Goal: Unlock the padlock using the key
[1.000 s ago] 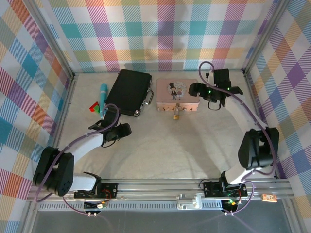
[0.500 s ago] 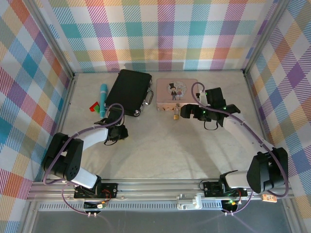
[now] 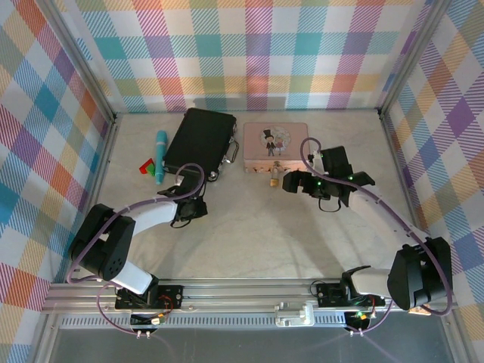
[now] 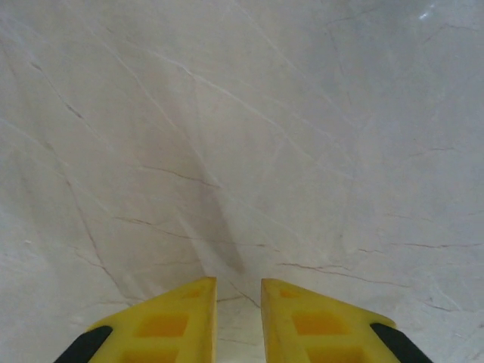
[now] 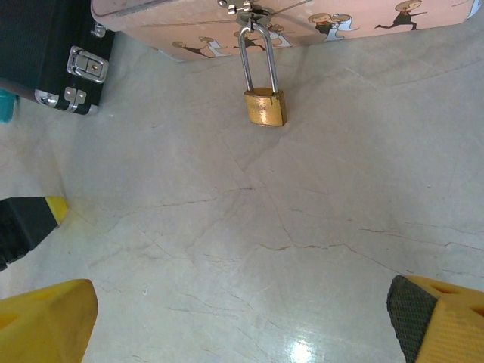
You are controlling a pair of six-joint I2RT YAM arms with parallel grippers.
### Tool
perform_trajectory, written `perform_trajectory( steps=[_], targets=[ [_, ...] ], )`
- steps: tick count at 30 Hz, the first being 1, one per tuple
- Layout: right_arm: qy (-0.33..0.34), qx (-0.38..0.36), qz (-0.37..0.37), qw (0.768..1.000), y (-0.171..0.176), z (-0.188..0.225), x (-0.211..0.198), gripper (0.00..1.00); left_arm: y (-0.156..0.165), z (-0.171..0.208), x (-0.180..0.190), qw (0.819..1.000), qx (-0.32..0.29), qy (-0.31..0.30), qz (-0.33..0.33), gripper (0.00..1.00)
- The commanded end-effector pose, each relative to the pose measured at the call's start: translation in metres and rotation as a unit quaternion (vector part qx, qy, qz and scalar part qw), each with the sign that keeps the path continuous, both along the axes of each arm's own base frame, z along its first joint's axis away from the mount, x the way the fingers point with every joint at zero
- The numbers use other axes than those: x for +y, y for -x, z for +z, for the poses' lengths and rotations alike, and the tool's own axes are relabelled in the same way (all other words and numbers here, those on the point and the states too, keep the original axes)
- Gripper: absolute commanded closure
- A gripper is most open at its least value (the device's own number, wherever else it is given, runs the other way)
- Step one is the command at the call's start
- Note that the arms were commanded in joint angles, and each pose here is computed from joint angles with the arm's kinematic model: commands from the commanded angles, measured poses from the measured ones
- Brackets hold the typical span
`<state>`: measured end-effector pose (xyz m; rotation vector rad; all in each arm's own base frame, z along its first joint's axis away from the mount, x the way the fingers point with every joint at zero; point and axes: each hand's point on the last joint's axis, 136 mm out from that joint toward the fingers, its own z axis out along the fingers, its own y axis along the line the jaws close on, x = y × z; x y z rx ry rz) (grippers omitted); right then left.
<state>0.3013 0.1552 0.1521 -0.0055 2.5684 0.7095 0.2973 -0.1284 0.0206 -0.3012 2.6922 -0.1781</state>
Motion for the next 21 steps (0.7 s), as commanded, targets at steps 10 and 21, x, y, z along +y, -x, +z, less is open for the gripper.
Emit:
perform_trajectory(
  steps=[10,21],
  targets=[
    [-0.009,0.000,0.009,1.000,0.008,0.000,0.010,0.01,0.023,0.029,-0.025,0.999,-0.015,0.001,0.031,0.64],
    [-0.009,0.014,0.022,1.000,0.014,-0.012,0.027,0.01,0.040,0.038,0.015,0.998,0.012,-0.057,0.002,0.52]
  ],
)
